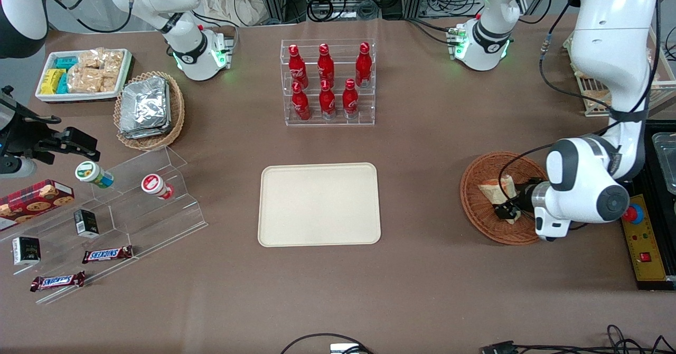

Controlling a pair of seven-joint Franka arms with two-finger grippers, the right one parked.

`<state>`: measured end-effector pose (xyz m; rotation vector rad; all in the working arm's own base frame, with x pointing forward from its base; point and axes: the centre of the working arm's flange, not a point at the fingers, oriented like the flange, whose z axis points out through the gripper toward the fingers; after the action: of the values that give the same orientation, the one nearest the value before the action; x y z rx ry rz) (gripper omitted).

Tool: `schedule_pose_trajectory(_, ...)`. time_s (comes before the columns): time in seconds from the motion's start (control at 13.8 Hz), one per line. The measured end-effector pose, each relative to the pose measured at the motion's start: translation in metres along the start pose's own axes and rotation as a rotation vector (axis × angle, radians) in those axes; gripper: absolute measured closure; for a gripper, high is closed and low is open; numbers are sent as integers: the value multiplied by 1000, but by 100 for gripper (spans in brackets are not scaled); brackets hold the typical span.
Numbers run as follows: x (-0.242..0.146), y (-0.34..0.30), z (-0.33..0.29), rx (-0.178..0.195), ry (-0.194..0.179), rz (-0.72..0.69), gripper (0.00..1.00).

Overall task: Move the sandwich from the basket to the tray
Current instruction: 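Lower the open left gripper onto the wrapped sandwich in the basket, then close the left gripper on the sandwich and lift it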

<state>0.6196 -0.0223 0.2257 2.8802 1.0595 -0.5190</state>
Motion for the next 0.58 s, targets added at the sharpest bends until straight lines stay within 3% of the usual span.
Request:
schedule_pose_trajectory(0.29,-3,-8,26,-2,8,-10,7)
schedule_pose_trajectory(0.58,-5,-5,20,-12,19,-2,49)
